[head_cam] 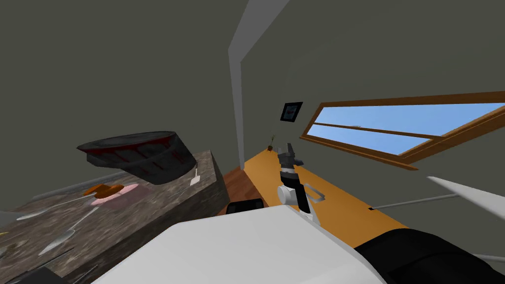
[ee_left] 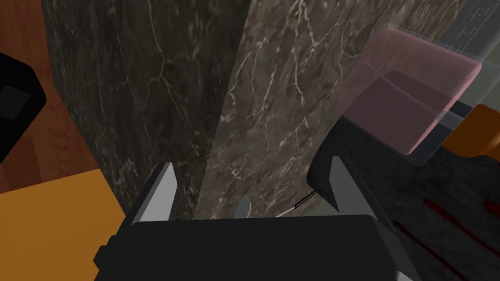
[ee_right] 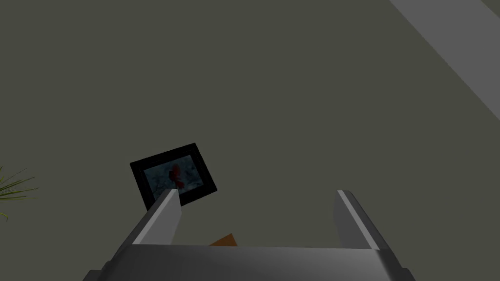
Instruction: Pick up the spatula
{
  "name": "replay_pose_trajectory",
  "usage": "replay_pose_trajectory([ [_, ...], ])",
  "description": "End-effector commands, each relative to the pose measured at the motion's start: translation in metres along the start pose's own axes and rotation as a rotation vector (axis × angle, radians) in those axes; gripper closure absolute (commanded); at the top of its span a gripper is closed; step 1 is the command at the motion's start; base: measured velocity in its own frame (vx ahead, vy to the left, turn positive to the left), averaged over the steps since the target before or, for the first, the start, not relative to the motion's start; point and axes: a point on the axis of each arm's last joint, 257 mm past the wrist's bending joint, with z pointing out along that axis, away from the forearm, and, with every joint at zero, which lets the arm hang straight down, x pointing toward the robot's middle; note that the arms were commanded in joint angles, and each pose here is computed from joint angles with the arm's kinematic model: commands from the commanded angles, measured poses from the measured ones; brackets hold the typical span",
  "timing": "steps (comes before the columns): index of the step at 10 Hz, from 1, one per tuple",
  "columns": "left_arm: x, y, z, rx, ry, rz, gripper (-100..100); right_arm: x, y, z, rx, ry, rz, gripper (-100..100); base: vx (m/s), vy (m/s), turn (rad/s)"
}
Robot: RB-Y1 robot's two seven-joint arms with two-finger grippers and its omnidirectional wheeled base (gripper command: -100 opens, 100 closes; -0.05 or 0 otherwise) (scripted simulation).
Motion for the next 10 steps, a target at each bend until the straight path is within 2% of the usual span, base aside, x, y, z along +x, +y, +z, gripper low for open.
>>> replay_pose_trajectory([
  [1,0.005,0.002,0.002,0.018,0.013,0.079,-100,0.0,0.0,0.0,0.0,0.0,0.0,0,0.004,0.002,-0.246],
  [2,0.022,-0.001,-0.001,0.042,0.051,0.176,-100,0.0,0.0,0.0,0.0,0.0,0.0,0,0.008,-0.004,-0.417],
  [3,0.018,0.001,0.001,0.049,0.044,0.196,-100,0.0,0.0,0.0,0.0,0.0,0.0,0,0.005,0.004,-0.331],
  [4,0.034,-0.002,-0.002,0.078,0.076,0.291,-100,0.0,0.0,0.0,0.0,0.0,0.0,0,0.008,0.0,-0.404],
  [5,0.03,0.0,0.0,0.084,0.069,0.309,-100,0.0,0.0,0.0,0.0,0.0,0.0,0,0.006,0.004,-0.272],
  [6,0.046,-0.004,-0.003,0.115,0.097,0.398,-100,0.0,0.0,0.0,0.0,0.0,0.0,0,0.007,0.0,-0.319],
  [7,0.041,-0.002,0.0,0.121,0.089,0.417,-100,0.0,0.0,0.0,0.0,0.0,0.0,0,0.006,0.003,-0.26],
  [8,0.055,-0.006,-0.004,0.157,0.11,0.506,-100,0.0,0.0,0.0,0.0,0.0,0.0,0,0.01,0.0,-0.359],
  [9,0.052,-0.004,-0.001,0.161,0.104,0.521,-100,0.0,0.0,0.0,0.0,0.0,0.0,0,0.007,0.003,-0.376],
  [10,0.064,-0.008,-0.004,0.199,0.121,0.605,-100,0.0,0.0,0.0,0.0,0.0,0.0,0,0.009,0.001,-0.466],
])
